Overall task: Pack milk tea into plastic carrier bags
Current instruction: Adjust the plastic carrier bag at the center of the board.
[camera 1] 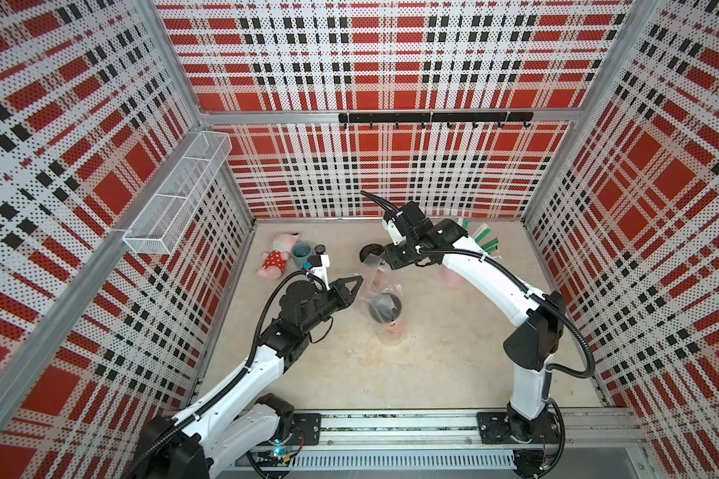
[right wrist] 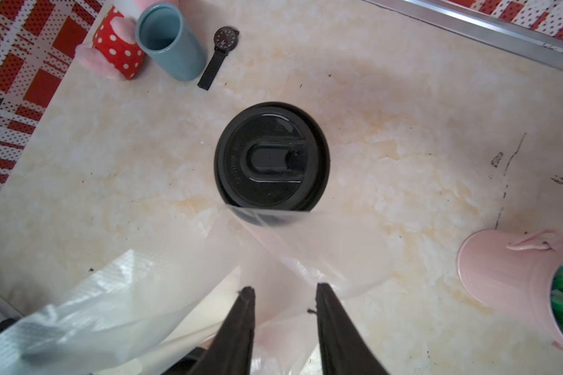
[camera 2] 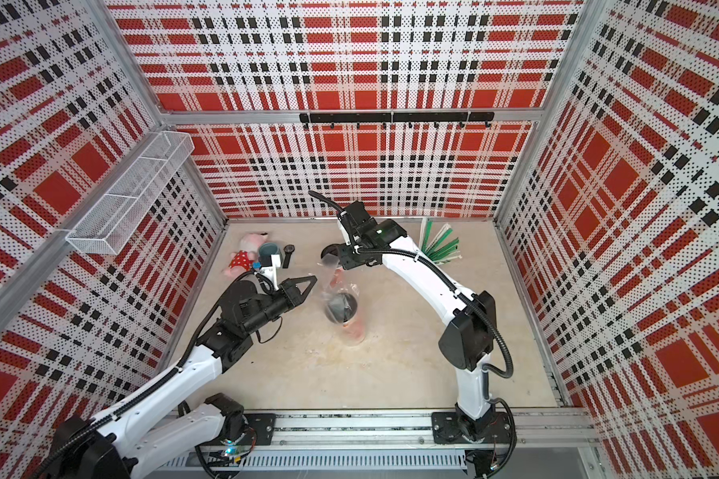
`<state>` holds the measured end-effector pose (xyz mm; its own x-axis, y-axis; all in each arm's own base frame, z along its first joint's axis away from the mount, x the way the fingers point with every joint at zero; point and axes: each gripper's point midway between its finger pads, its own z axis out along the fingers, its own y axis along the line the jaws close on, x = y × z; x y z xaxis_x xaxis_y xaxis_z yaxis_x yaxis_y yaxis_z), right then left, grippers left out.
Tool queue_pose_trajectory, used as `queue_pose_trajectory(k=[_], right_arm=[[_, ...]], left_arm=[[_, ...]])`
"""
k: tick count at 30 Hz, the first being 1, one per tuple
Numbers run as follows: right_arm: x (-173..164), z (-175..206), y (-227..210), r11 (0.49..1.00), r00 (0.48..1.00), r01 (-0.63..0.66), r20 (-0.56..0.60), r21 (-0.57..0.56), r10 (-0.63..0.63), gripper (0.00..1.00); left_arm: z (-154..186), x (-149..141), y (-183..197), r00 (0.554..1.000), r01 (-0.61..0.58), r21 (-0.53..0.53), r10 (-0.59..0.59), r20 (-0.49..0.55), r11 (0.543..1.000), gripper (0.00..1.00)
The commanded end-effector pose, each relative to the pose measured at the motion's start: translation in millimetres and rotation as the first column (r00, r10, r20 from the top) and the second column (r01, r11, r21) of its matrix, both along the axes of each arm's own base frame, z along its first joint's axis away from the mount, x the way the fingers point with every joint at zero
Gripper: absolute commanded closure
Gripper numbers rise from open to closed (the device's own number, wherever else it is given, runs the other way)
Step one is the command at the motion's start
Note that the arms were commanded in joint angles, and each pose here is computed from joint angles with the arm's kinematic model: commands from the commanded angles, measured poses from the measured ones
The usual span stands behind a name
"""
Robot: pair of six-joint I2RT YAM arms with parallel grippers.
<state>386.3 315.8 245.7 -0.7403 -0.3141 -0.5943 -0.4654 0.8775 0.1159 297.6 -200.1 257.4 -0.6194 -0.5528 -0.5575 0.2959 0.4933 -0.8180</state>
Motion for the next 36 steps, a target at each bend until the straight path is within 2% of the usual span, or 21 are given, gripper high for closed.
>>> queue_pose_trajectory(k=[1, 6, 14, 20, 27, 30, 36], right_arm=[[4.4, 15.0, -8.4, 1.000, 0.999, 0.018, 0.043, -0.016, -0.017, 0.62], [-2.9, 27.7, -6.8, 1.000, 0.998, -0.006, 0.055, 0.026, 0.004, 0.60], [-20.4, 32.9, 14.8, 0.982, 0.995, -0.096, 0.034, 0.161, 0.092, 0.38], [-22.1, 20.0, 19.0, 0.986, 0.996, -0.094, 0.010, 0.141, 0.093, 0.29], [-21.3, 14.9, 25.3, 0.986, 0.995, -0.099, -0.006, 0.135, 0.101, 0.27], [-24.1, 5.6, 29.9, 0.990, 0.994, -0.101, -0.026, 0.102, 0.104, 0.26], [-21.4, 0.4, 15.9, 1.000, 1.000, -0.017, -0.001, 0.005, 0.017, 0.24]], left_arm=[[7.1, 1.8, 9.5, 0.999, -0.035, 0.022, 0.035, 0.026, 0.999, 0.99], [5.5, 2.5, 12.5, 0.999, -0.047, 0.031, 0.046, 0.025, 0.998, 0.99], [3.4, -0.7, 14.8, 0.998, -0.050, 0.021, 0.049, 0.035, 0.999, 0.98], [4.9, -2.6, 12.4, 0.998, -0.033, 0.002, 0.033, 0.047, 0.999, 0.93], [7.9, -2.9, 9.9, 0.998, -0.019, -0.004, 0.019, 0.055, 1.000, 0.91], [10.0, -3.7, 9.7, 0.998, -0.016, -0.005, 0.016, 0.062, 1.000, 0.89], [9.1, -3.8, 9.8, 0.998, -0.016, -0.005, 0.016, 0.061, 1.000, 0.88]])
